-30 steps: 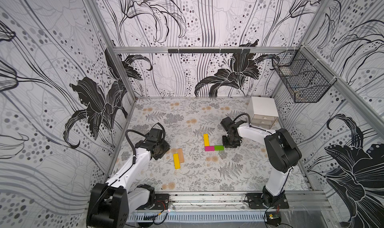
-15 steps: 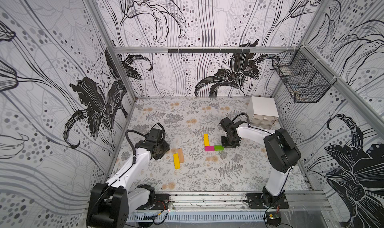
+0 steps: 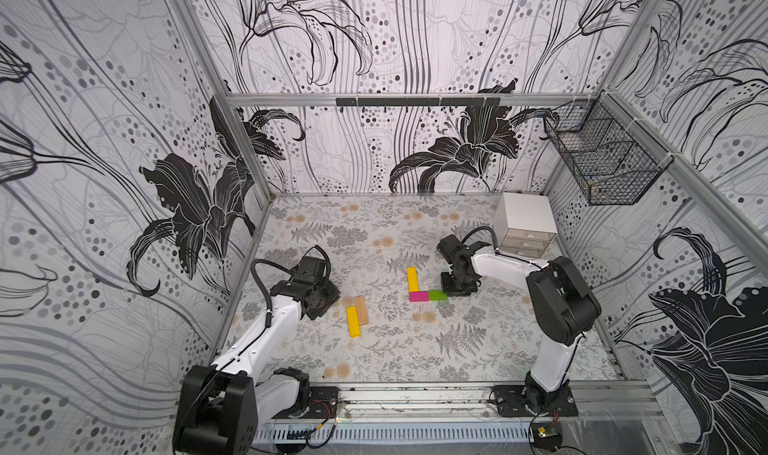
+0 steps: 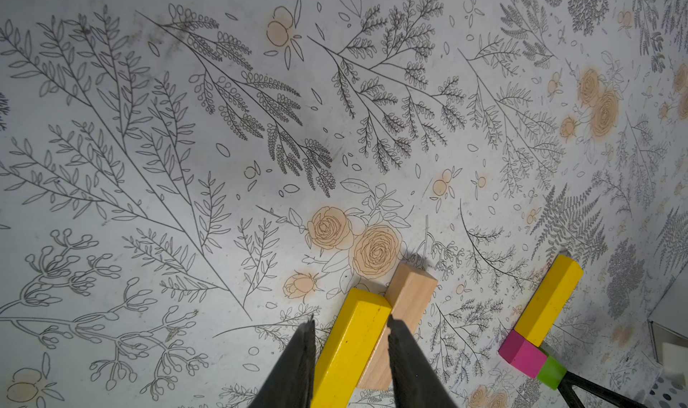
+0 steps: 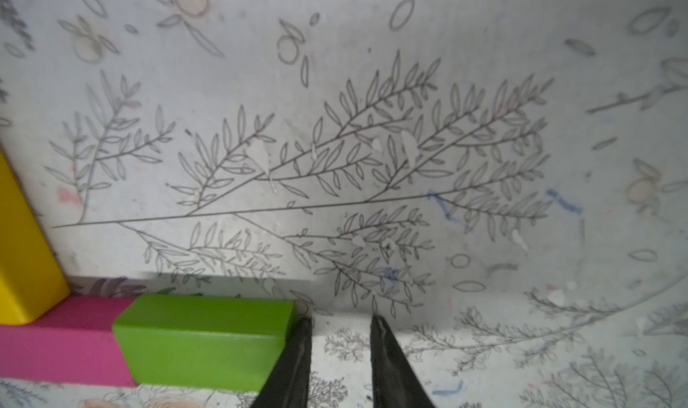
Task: Assemble the letter h with building blocks
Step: Assemble the building block at the center of the board, then pick up the building block from the center of the board, then place the building block at the center of the board.
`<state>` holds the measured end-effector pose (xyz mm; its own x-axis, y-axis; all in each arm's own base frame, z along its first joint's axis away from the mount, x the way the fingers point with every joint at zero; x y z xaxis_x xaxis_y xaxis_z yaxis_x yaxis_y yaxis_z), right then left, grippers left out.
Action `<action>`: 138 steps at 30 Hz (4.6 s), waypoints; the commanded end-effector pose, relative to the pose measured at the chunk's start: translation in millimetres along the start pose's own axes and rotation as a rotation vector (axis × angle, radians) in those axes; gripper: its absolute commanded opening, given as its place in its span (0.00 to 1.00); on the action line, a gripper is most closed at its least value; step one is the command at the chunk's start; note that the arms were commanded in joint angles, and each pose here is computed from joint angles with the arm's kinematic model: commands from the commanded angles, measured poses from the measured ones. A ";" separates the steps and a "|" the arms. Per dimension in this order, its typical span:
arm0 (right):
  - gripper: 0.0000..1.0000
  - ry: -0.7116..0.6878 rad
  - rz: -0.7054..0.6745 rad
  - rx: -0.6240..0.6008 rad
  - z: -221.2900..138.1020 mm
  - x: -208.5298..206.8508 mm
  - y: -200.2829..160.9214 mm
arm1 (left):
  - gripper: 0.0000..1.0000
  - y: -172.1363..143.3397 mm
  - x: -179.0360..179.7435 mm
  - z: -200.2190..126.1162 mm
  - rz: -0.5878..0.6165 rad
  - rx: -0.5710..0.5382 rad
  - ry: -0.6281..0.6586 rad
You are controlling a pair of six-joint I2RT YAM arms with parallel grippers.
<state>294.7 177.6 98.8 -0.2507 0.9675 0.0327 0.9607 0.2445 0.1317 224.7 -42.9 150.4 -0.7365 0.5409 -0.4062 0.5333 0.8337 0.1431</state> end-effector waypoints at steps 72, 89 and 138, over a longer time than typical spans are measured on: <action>0.33 -0.048 -0.388 -0.053 12.7 276.9 -14.9 | 0.24 7.1 26.9 -43.5 -0.112 -0.168 -0.041; 0.08 -0.069 -0.122 -0.149 -66.7 203.7 -56.5 | 0.24 11.6 5.7 -32.7 -0.027 -0.097 -0.043; 0.33 -0.136 0.022 0.029 -13.9 150.8 -83.8 | 0.22 8.9 -2.8 -12.7 0.011 -0.017 -0.057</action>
<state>174.2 306.2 110.7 -0.2365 0.9692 -0.0691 0.9609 0.2439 0.1315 222.1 -36.7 159.9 -0.7173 0.5383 -0.4424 0.5323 0.8331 0.1505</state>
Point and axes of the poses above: each gripper's point midway between its finger pads, its own z axis out along the fingers, its own x axis along the line the jaws close on, y = z × x, the point moved 8 cm from there along -z, back along the fingers, and after that the axes turned 11 degrees about -z, right-handed, at the moved point
